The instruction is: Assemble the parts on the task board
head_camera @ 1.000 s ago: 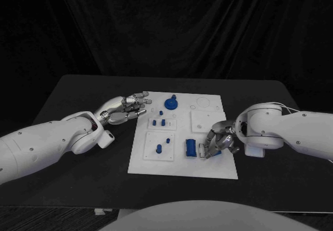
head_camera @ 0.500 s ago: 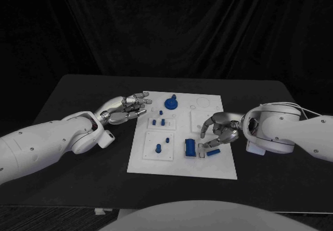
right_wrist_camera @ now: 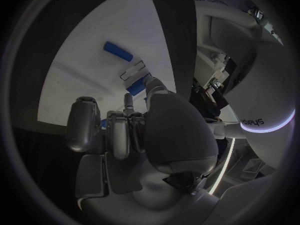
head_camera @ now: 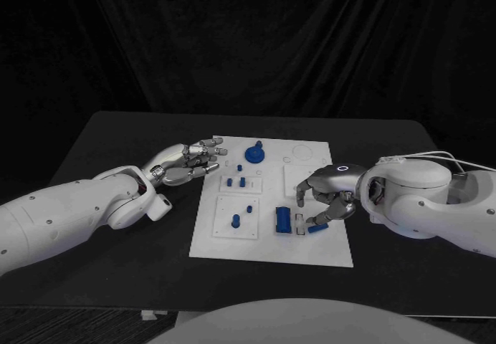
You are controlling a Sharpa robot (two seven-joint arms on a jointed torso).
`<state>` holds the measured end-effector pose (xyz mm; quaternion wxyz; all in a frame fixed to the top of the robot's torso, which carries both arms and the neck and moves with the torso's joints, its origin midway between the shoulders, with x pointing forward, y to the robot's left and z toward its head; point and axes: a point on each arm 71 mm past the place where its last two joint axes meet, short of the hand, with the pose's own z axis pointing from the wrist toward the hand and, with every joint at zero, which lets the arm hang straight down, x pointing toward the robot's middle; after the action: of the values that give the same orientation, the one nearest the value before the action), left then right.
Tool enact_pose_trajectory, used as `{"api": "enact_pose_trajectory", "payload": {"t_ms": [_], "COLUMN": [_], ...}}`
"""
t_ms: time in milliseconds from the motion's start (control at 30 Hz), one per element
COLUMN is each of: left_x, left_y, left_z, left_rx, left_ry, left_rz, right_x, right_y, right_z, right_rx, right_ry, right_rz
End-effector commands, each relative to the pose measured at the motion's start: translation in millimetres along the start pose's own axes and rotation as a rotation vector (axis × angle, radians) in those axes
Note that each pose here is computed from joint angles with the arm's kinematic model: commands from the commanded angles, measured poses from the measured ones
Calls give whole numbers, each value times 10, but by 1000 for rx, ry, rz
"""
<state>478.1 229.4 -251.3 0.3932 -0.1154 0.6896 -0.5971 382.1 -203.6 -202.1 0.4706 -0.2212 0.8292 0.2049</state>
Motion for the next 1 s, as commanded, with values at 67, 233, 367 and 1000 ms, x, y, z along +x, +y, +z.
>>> {"api": "enact_pose_trajectory", "payload": {"t_ms": [67,233,367,1000], "left_x": [14,12,12,8], "left_y": [-14,-14,-14,-9], "left_z": [1,-5,-8,-25], "left_rx": [14,14,14,13], "left_ry": [3,2,3,4], "left_rz": [-14,-14,-15,-17], "right_x": [62,114,138,229], "right_y": [0,35,81,162], "right_z": [-11,-18,-30,-43], "right_rx": [67,101,109,83], "right_ry": [84,86,57,-39], "right_rz": [-159,-219,-262,-266]}}
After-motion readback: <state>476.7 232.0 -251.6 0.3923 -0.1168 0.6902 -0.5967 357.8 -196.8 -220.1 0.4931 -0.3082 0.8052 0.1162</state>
